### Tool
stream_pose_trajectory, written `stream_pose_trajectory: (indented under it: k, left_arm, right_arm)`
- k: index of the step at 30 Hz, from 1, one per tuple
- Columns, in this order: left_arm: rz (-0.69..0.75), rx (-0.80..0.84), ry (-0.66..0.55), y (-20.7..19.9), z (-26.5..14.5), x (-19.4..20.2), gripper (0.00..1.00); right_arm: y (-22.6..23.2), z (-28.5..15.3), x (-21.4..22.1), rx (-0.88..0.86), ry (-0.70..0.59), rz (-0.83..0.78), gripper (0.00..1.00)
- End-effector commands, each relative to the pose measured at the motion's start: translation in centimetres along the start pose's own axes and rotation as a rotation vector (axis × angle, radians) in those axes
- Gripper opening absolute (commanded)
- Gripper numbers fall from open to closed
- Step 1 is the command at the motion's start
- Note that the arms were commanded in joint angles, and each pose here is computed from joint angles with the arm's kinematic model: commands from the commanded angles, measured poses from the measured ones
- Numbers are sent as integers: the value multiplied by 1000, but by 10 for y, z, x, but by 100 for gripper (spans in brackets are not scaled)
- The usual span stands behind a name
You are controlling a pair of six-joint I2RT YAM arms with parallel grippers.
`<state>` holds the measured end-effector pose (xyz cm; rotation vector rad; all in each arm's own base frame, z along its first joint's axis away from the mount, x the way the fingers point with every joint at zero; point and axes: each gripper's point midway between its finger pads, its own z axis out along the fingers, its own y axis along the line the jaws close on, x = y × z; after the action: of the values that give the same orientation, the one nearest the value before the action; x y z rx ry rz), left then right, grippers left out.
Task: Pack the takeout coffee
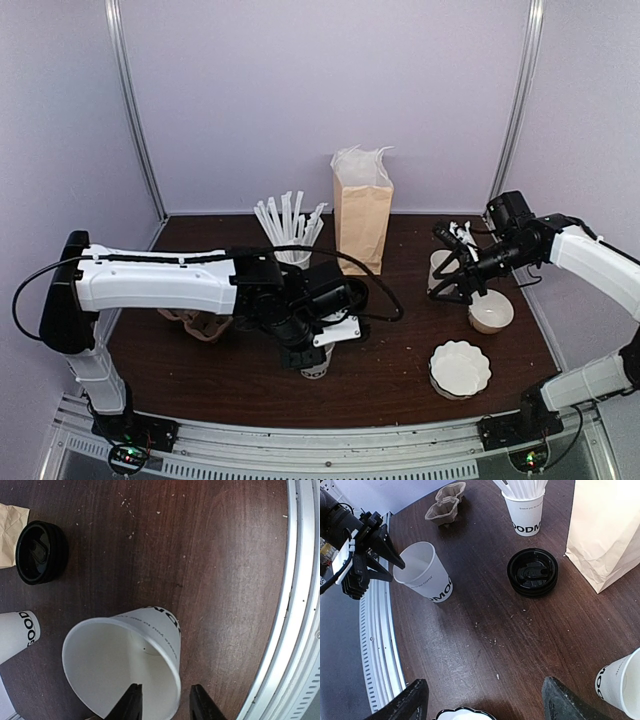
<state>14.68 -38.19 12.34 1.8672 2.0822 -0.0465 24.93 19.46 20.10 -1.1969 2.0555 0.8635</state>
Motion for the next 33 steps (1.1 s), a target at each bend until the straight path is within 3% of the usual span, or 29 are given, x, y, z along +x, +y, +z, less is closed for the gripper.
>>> stream_pose_trajectory:
  k: [1,8,13,20,23,26,33]
  left_arm:
    - [15,-29,-24,3,-11,-11,38]
    - [9,-28,-226,1,-106,-37,51]
    - [-148,-254,-386,60,-147,-25,70]
    - [-610,-420,-548,165,-147,40,71]
    - [-689,-528,-581,190,-136,67,71]
    - [-787,-536,-568,204,-128,90,70]
    - [-788,-616,-584,206,-143,108,71]
  right_arm:
    - [1,0,-1,-16,-10,10,81]
    - [-12,-7,-6,83,46,-24,77]
    - [-32,2,-7,244,219,-171,65]
    - [-30,43,-29,261,336,-313,49]
    - [-29,70,-36,224,378,-329,46]
    - [-31,101,-35,187,455,-344,42]
    - [-36,156,-31,112,544,-404,46]
